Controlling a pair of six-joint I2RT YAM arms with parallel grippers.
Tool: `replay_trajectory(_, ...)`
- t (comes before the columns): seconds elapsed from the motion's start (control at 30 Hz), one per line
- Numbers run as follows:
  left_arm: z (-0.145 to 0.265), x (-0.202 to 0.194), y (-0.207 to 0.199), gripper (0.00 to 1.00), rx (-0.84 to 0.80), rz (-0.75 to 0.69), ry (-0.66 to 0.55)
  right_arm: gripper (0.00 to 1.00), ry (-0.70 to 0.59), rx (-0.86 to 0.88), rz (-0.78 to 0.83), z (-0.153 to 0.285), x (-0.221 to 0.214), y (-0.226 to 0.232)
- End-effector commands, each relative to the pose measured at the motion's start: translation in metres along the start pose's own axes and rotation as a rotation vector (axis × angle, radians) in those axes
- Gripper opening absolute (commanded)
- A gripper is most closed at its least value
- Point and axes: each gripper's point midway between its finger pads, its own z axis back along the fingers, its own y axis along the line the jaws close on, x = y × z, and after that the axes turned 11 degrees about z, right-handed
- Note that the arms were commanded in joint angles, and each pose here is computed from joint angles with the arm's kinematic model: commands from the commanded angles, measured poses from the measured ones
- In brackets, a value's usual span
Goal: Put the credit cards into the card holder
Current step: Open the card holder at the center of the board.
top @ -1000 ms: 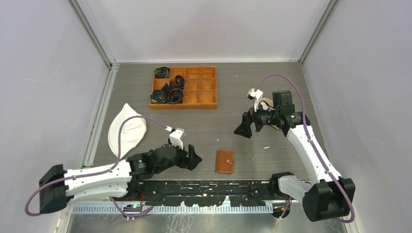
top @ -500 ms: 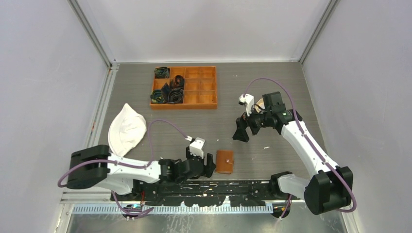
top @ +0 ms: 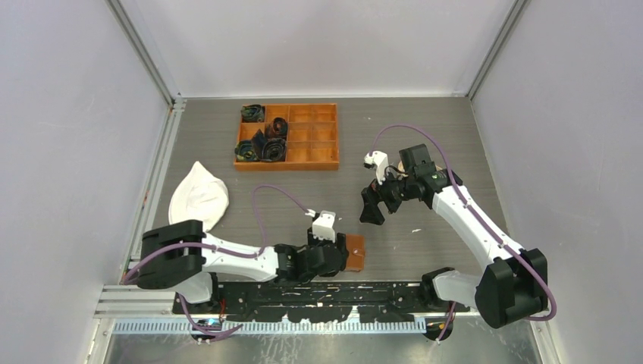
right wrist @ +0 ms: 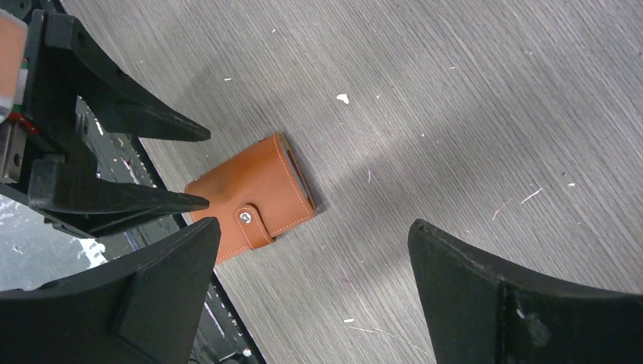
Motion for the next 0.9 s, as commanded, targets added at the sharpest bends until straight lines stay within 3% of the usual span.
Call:
replay_trajectory(0.0, -0.005, 0.008, -0.006, 0.57, 0.023, 0.029, -0.041, 0.99, -0.024, -0.014, 0.023, 0.001, 0.011, -0.003)
replay_trajectory(0.4, -0.020, -0.016, 0.004, 0.57, 0.115, 0.059, 0.075, 0.99, -0.008, 0.003, 0.015, -0.003, 0.007, -0.001)
replay_trajectory(0.57, -0.025, -0.022, 0.019, 0.40, 0.170, 0.071, 0.106, 0.99, 0.019, 0.025, 0.021, -0.008, 0.001, 0.002)
replay_trajectory(0.63, -0.032, -0.023, 0.026, 0.21, 0.177, 0.095, 0.128, 0.99, 0.029, 0.037, 0.036, -0.010, -0.001, 0.003)
replay_trajectory(0.7, -0.039, -0.020, 0.033, 0.10, 0.180, 0.121, 0.138, 0.99, 0.037, 0.051, 0.063, -0.012, -0.004, 0.006)
replay_trajectory(0.87, -0.049, -0.003, 0.049, 0.06, 0.203, 0.147, 0.127, 0.99, 0.021, 0.130, 0.244, -0.016, -0.019, 0.020)
